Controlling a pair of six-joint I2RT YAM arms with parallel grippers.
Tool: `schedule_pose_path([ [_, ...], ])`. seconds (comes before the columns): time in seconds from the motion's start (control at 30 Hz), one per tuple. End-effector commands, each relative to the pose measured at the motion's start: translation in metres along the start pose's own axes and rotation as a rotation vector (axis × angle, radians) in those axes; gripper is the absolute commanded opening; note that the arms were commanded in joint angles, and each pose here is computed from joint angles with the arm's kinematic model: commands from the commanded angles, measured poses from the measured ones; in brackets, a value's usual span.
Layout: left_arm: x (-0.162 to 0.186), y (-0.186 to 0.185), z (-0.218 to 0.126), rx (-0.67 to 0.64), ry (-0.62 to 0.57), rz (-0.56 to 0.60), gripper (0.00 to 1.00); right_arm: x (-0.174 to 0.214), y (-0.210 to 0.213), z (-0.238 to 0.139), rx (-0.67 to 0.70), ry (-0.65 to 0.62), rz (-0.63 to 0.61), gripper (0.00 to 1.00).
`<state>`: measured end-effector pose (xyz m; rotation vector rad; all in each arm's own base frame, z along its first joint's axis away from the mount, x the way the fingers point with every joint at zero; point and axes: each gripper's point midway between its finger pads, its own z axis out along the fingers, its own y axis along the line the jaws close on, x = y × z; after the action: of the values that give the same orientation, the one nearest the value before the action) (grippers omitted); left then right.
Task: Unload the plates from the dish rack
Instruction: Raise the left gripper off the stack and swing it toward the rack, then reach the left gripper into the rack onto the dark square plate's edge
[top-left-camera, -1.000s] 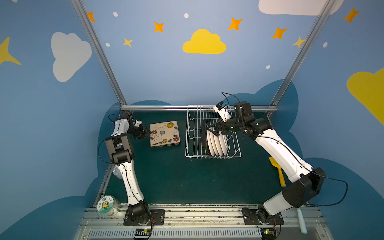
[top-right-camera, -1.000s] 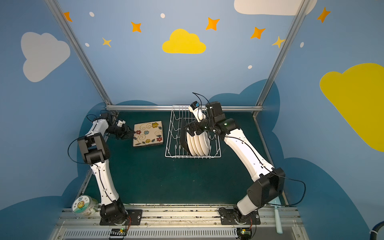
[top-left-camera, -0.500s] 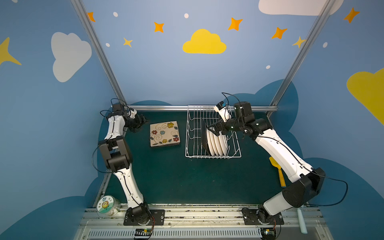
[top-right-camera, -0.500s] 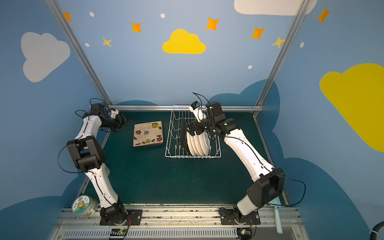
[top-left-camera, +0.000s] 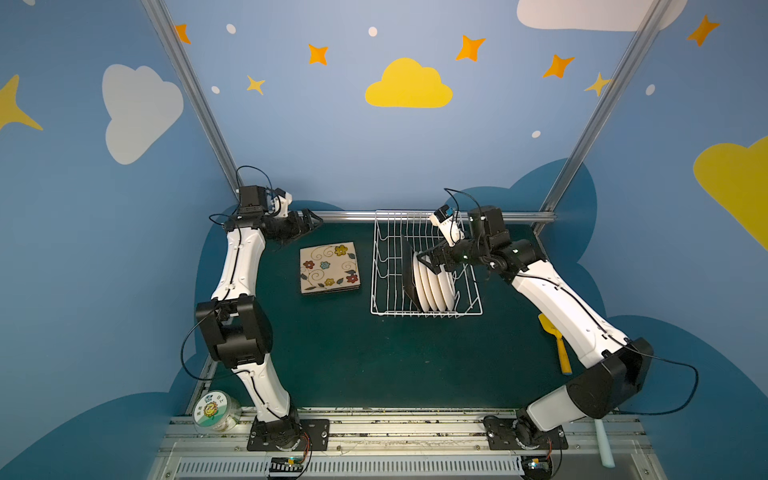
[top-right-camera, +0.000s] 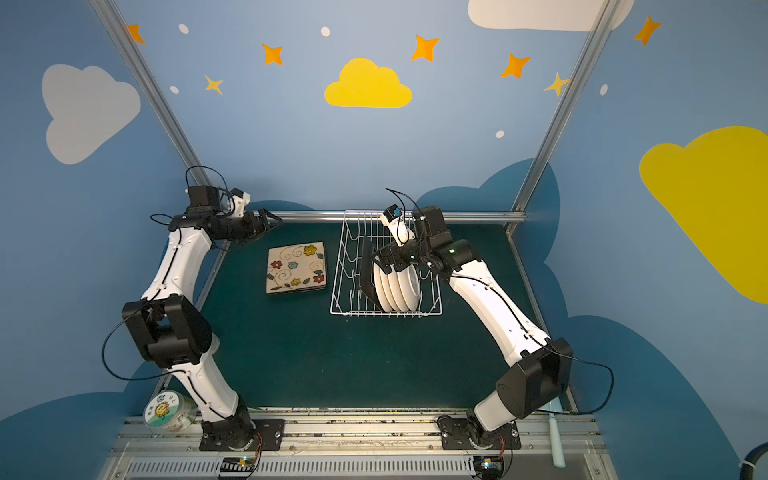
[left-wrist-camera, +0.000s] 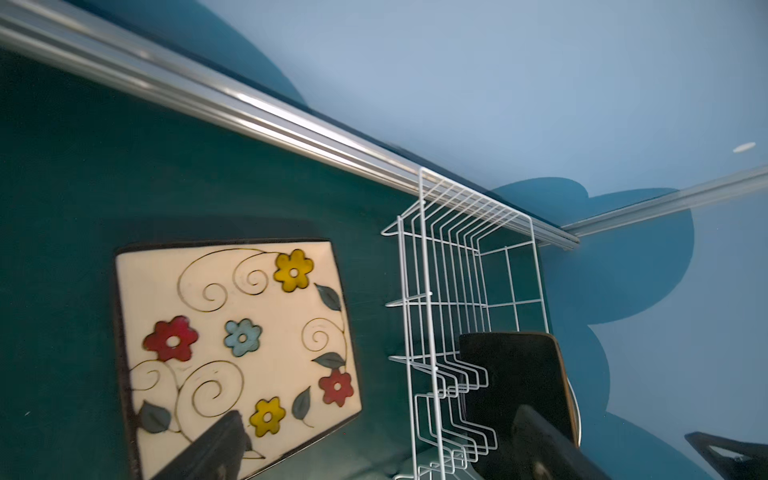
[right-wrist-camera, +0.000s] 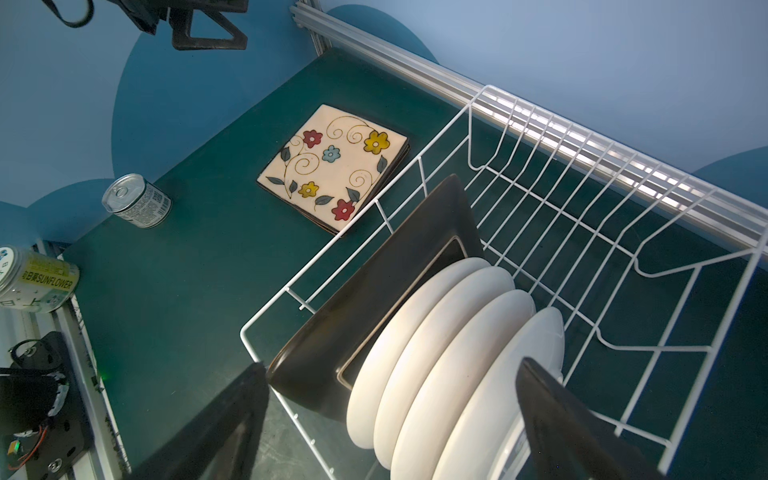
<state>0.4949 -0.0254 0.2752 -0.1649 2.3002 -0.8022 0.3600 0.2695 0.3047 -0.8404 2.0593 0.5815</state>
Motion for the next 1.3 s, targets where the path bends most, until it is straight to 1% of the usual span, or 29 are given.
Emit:
schedule_pose_path([
  [0.0, 0.002, -0.027, -0.005, -0.012, -0.032, 0.083, 1.00, -0.005, -0.001, -0.011, 0.030, -0.030, -0.018, 0.92],
  [0.27, 0.035, -0.082, -0.004, 0.005, -0.032, 0.188, 0.99, 0.004, -0.006, -0.016, 0.073, -0.057, -0.043, 0.92],
  [0.43, 0.060, -0.109, 0.005, 0.029, 0.012, 0.198, 0.98, 0.012, -0.009, -0.022, 0.098, -0.046, -0.050, 0.92],
  [0.53, 0.079, -0.132, 0.018, 0.094, 0.046, 0.186, 0.97, 0.019, -0.012, -0.025, 0.110, -0.038, -0.046, 0.92],
  [0.6, 0.091, -0.146, 0.027, 0.103, 0.076, 0.196, 0.97, 0.022, -0.011, -0.027, 0.108, -0.030, -0.046, 0.92],
  [0.7, 0.107, -0.163, 0.040, 0.120, 0.122, 0.180, 0.96, 0.029, -0.011, -0.032, 0.108, -0.012, -0.051, 0.92],
  [0.8, 0.121, -0.173, 0.053, 0.119, 0.170, 0.172, 0.95, 0.036, -0.014, -0.036, 0.125, 0.012, -0.031, 0.92],
  [0.9, 0.130, -0.179, 0.062, 0.092, 0.212, 0.176, 0.92, 0.041, -0.015, -0.041, 0.133, 0.024, -0.002, 0.92],
  [1.03, 0.141, -0.187, 0.079, 0.094, 0.253, 0.141, 0.87, 0.045, -0.017, -0.046, 0.146, 0.009, 0.011, 0.92],
  [1.27, 0.167, -0.196, 0.111, 0.087, 0.329, 0.096, 0.71, 0.045, -0.024, -0.052, 0.169, -0.002, 0.022, 0.92],
])
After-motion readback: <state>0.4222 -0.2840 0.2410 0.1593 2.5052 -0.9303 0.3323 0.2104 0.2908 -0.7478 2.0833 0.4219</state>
